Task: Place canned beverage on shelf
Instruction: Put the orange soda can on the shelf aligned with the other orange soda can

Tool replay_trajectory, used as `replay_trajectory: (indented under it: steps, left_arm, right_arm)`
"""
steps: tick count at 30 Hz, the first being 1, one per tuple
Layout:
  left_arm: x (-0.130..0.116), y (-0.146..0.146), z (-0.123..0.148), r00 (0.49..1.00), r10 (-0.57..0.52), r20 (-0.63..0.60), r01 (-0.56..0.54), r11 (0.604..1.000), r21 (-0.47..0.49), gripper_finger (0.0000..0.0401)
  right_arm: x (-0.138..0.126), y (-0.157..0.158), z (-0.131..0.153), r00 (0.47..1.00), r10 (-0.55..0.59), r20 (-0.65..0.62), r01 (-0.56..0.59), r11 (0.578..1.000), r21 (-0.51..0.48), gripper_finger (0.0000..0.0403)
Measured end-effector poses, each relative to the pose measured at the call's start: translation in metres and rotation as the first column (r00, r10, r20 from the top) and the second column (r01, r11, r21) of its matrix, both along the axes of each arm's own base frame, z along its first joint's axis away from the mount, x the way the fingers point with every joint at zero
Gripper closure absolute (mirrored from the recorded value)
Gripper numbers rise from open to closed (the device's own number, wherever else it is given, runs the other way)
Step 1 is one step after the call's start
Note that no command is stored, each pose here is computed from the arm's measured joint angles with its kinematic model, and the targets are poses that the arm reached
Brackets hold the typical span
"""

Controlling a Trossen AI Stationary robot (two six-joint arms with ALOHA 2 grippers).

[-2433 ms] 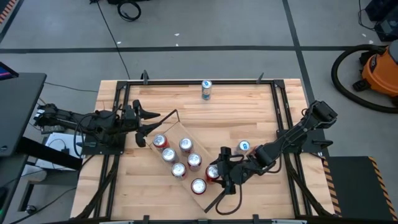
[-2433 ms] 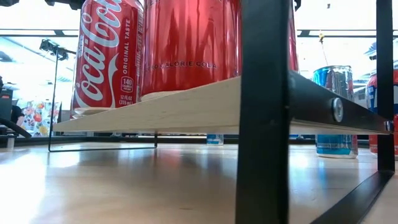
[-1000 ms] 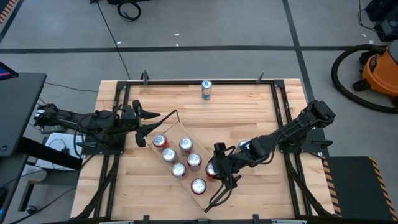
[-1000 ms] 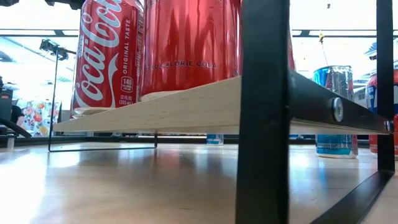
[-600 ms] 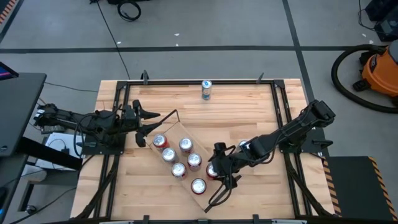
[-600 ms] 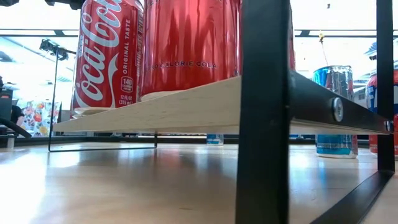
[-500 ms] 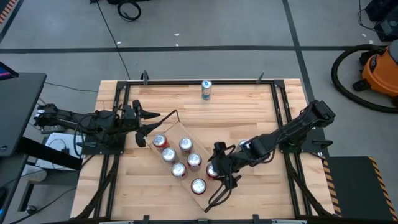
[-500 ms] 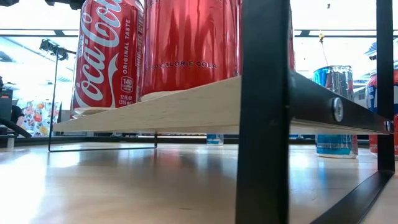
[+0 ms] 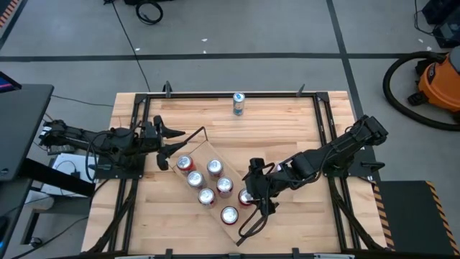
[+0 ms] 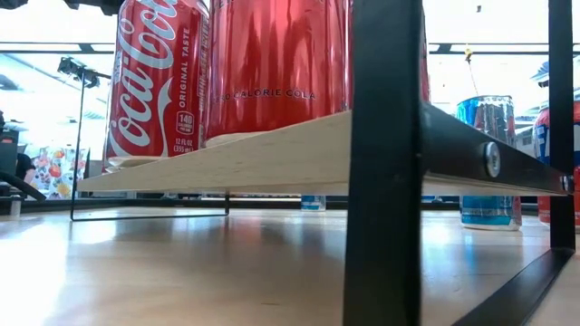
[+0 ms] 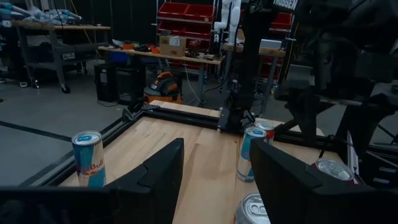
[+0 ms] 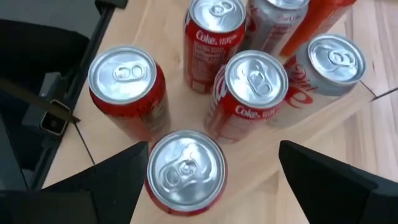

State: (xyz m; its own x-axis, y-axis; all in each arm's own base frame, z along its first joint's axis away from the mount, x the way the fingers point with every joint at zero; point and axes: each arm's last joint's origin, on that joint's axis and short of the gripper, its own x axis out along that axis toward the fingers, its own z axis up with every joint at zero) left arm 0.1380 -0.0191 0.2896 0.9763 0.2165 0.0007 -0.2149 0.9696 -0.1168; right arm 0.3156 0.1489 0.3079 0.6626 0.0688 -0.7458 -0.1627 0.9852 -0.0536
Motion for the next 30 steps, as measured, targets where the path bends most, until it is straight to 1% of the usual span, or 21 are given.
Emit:
replay_trajectory:
  steps: [4,7,11,14,17,19,22,30]
  left_arm:
    - [0.000,0.000,-0.003,1.000,0.000,-0.026,0.000,1.000,-0.003,0.0207]
    - [0.000,0.000,-0.003,0.999,-0.001,-0.032,0.001,1.000,-0.003,0.0207]
    - [0.000,0.000,-0.003,1.000,-0.001,-0.022,0.000,0.999,-0.032,0.0207]
    - [0.000,0.000,-0.003,1.000,0.000,-0.010,-0.001,0.997,-0.072,0.0207]
    - [0.000,-0.001,-0.003,1.000,-0.017,-0.004,0.016,0.995,-0.100,0.0207]
    - [0.000,-0.003,-0.003,0.999,-0.043,-0.008,0.043,0.996,-0.079,0.0207]
    - [-0.001,-0.007,-0.002,0.997,-0.072,-0.014,0.071,0.997,-0.030,0.0207]
    - [0.001,-0.010,-0.003,0.998,-0.065,-0.025,0.065,0.998,-0.017,0.0207]
  right_arm:
    - [-0.001,-0.001,0.007,1.000,-0.002,-0.007,0.002,1.000,-0.006,0.0033]
    - [-0.004,-0.003,0.010,1.000,-0.020,-0.013,0.020,0.999,-0.034,0.0033]
    - [-0.009,-0.006,0.018,1.000,-0.027,0.012,0.028,0.999,-0.030,0.0033]
    - [-0.013,-0.009,0.022,0.998,-0.066,0.020,0.067,0.996,-0.053,0.0034]
    - [-0.019,-0.015,0.021,0.993,-0.116,-0.017,0.113,0.988,-0.102,0.0034]
    - [-0.022,-0.021,0.019,0.983,-0.178,-0.047,0.170,0.976,-0.137,0.0034]
    - [-0.024,-0.032,0.016,0.961,-0.263,-0.090,0.248,0.957,-0.153,0.0034]
    - [-0.015,-0.058,0.016,0.933,-0.348,-0.092,0.333,0.931,-0.148,0.0034]
